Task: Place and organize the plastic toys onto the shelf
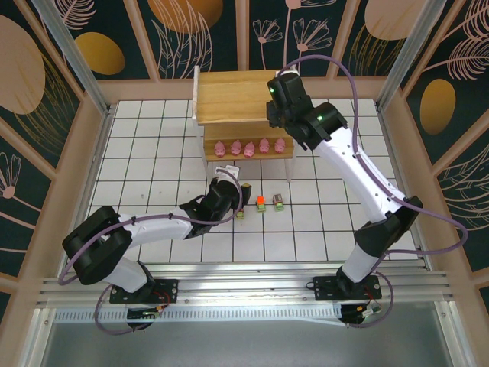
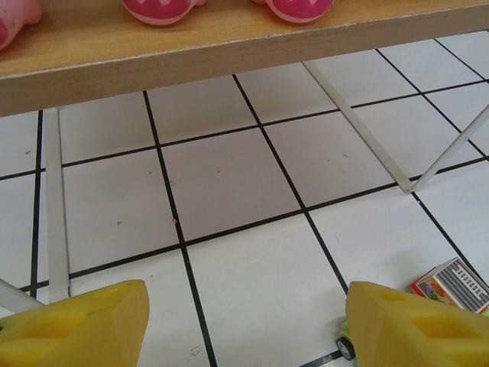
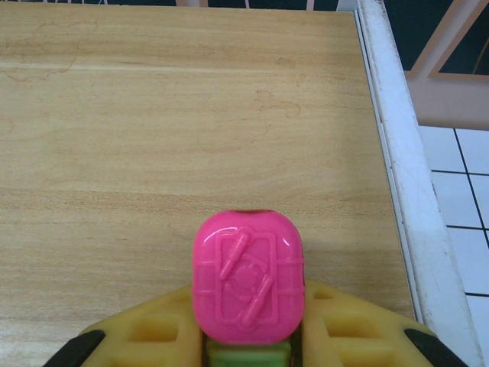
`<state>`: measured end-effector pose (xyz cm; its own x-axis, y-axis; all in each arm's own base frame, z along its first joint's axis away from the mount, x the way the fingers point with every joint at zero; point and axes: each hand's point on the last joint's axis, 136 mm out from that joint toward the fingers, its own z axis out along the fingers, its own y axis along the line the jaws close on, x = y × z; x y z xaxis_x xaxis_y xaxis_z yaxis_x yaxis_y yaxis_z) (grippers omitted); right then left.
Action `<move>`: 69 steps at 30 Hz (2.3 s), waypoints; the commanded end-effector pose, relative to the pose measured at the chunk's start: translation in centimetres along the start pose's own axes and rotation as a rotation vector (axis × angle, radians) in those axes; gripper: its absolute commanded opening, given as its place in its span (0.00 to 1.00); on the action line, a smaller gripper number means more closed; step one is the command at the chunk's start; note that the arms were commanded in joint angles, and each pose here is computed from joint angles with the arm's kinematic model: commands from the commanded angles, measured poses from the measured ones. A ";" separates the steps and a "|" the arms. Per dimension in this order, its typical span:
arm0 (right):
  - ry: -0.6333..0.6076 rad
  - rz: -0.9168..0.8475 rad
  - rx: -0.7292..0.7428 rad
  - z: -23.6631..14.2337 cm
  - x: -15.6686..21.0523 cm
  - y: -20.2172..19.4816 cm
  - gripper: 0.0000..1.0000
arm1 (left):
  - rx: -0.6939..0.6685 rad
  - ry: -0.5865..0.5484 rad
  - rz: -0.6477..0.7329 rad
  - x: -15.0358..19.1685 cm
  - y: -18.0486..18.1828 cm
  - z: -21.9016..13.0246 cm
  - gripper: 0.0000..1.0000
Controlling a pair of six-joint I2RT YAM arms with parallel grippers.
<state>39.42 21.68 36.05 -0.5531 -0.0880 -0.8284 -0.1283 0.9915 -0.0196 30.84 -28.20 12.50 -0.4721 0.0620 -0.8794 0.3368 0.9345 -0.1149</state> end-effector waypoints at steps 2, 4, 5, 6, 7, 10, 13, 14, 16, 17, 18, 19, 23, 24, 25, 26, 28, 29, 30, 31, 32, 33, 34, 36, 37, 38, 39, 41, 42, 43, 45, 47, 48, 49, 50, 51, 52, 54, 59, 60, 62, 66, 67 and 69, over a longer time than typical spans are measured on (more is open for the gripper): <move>0.001 0.003 0.022 0.4 -0.3 -0.4 0.30 | -0.006 -0.028 -0.008 -1.0 0.4 -0.4 0.69; -0.002 0.008 0.021 0.5 -0.5 -0.4 0.31 | -0.007 -0.029 -0.006 -1.0 0.4 -0.5 0.69; 0.000 0.007 0.020 0.5 -0.4 -0.3 0.32 | -0.007 -0.030 -0.007 -1.0 0.4 -0.5 0.69; -0.001 0.008 0.020 0.5 -0.5 -0.3 0.33 | -0.008 -0.030 -0.007 -1.0 0.5 -0.5 0.69; -0.004 0.009 0.017 0.5 -0.6 -0.3 0.35 | -0.008 -0.031 -0.007 -1.1 0.5 -0.5 0.69; -0.012 0.014 0.012 0.2 -0.9 -0.3 0.38 | -0.005 -0.030 -0.009 -1.1 0.4 -0.5 0.69; -0.021 0.017 0.011 -0.1 -1.3 -0.4 0.40 | -0.003 -0.031 -0.008 -1.1 0.4 -0.5 0.69; -0.022 0.016 0.010 -0.1 -1.4 -0.3 0.41 | -0.002 -0.030 -0.008 -1.0 0.3 -0.5 0.69; -0.026 0.015 0.013 -0.2 -1.6 -0.4 0.41 | -0.002 -0.029 -0.008 -1.0 0.3 -0.5 0.69; -0.028 0.015 0.013 -0.3 -1.7 -0.4 0.41 | -0.004 -0.030 -0.007 -1.0 0.4 -0.5 0.69; -0.029 0.014 0.012 -0.3 -1.7 -0.4 0.42 | -0.005 -0.028 -0.006 -1.0 0.4 -0.5 0.69; -0.032 0.015 0.012 -0.4 -1.9 -0.4 0.42 | -0.004 -0.029 -0.007 -1.0 0.4 -0.5 0.69; -0.056 0.018 0.018 -1.1 -2.8 -0.7 0.43 | -0.004 -0.030 -0.008 -1.0 0.4 -0.5 0.69; -0.065 0.019 0.020 -1.4 -3.2 -0.8 0.43 | -0.004 -0.030 -0.008 -1.0 0.4 -0.5 0.69; -0.074 0.019 0.021 -1.7 -3.6 -0.9 0.44 | -0.004 -0.030 -0.009 -1.0 0.4 -0.5 0.69; -0.082 0.021 0.021 -2.0 -4.0 -0.9 0.44 | -0.003 -0.030 -0.009 -1.0 0.3 -0.5 0.69; -0.091 0.022 0.023 -2.5 -4.4 -1.1 0.44 | -0.005 -0.030 -0.010 -1.0 0.4 -0.5 0.69; -0.095 0.023 0.025 -2.7 -4.6 -1.1 0.44 | -0.006 -0.030 -0.009 -1.0 0.4 -0.5 0.69; -0.098 0.023 0.025 -2.9 -4.6 -1.1 0.44 | -0.008 -0.032 -0.008 -1.1 0.5 -0.5 0.69; -0.101 0.024 0.026 -3.2 -4.6 -1.2 0.44 | -0.012 -0.031 -0.006 -1.0 0.5 -0.5 0.69; -0.104 0.024 0.026 -3.5 -4.6 -1.2 0.44 | -0.015 -0.033 -0.006 -1.1 0.6 -0.5 0.69; -0.108 0.027 0.024 -3.8 -4.6 -1.1 0.44 | -0.018 -0.034 -0.005 -1.1 0.6 -0.6 0.69; -0.115 0.028 0.021 -4.2 -4.5 -1.0 0.44 | -0.022 -0.037 -0.004 -1.2 0.7 -0.6 0.69; -0.123 0.028 0.018 -4.9 -4.2 -0.7 0.44 | -0.029 -0.041 -0.004 -1.3 0.9 -0.7 0.69; -0.126 0.027 0.016 -5.3 -3.9 -0.5 0.44 | -0.036 -0.042 -0.003 -1.3 1.0 -0.7 0.69; -0.128 0.027 0.014 -5.7 -3.6 -0.3 0.44 | -0.037 -0.043 -0.004 -1.4 1.1 -0.8 0.69; -0.130 0.028 0.011 -6.1 -3.2 -0.1 0.44 | -0.040 -0.045 -0.006 -1.5 1.2 -0.8 0.69; -0.131 0.028 0.005 -7.0 -2.2 0.3 0.44 | -0.040 -0.049 -0.013 -1.7 1.3 -1.0 0.69; -0.133 0.032 0.000 -7.3 -1.8 0.5 0.44 | -0.040 -0.050 -0.015 -1.8 1.4 -1.0 0.69; -0.132 0.034 -0.005 -7.8 -1.2 0.7 0.44 | -0.038 -0.053 -0.018 -1.9 1.5 -1.1 0.69; -0.132 0.044 -0.020 -8.8 -0.2 1.1 0.44 | -0.034 -0.058 -0.022 -2.1 1.6 -1.4 0.70; -0.124 0.052 -0.040 -9.4 1.1 1.6 0.44 | -0.034 -0.065 -0.027 -2.3 1.7 -1.7 0.70; -0.118 0.059 -0.051 -9.7 1.8 1.8 0.44 | -0.033 -0.066 -0.029 -2.3 1.8 -1.7 0.70; -0.108 0.062 -0.060 -9.8 2.6 2.0 0.44 | -0.031 -0.069 -0.030 -2.4 1.8 -1.8 0.70; -0.099 0.065 -0.067 -9.9 3.4 2.2 0.44 | -0.031 -0.069 -0.031 -2.4 1.9 -1.9 0.70; -0.086 0.066 -0.073 -9.9 4.3 2.4 0.44 | -0.030 -0.069 -0.030 -2.5 1.9 -1.9 0.70; -0.072 0.067 -0.075 -9.7 5.2 2.5 0.44 | -0.030 -0.070 -0.032 -2.5 1.9 -2.0 0.72; -0.044 0.074 -0.081 -9.2 6.9 2.6 0.44 | -0.027 -0.071 -0.035 -2.5 2.0 -2.2 0.76; 0.012 0.102 -0.106 -8.0 11.1 2.2 0.46 | -0.027 -0.052 -0.039 -1.6 2.5 -2.6 0.84; 0.023 0.107 -0.109 -7.8 11.8 2.1 0.47 | -0.024 -0.040 -0.037 -1.1 2.6 -2.7 0.84; 0.047 0.107 -0.115 -7.2 13.4 2.1 0.49 | -0.015 -0.023 -0.038 -0.4 2.7 -3.0 0.84; 0.082 0.110 -0.125 -6.1 15.7 2.2 0.55 | -0.011 -0.008 -0.047 0.6 3.4 -4.1 0.84; 0.091 0.111 -0.123 -5.8 16.2 2.2 0.57 | -0.014 -0.007 -0.049 0.8 3.7 -4.3 0.84; 0.104 0.114 -0.123 -5.3 17.1 2.1 0.59 | -0.025 -0.003 -0.048 1.2 4.3 -4.9 0.84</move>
<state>25.20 21.38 24.78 -0.6601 -0.0624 -0.7486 -0.1721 0.9826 0.0700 28.35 -23.57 13.65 -0.4666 0.0239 -0.8841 0.3125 0.9396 -0.1395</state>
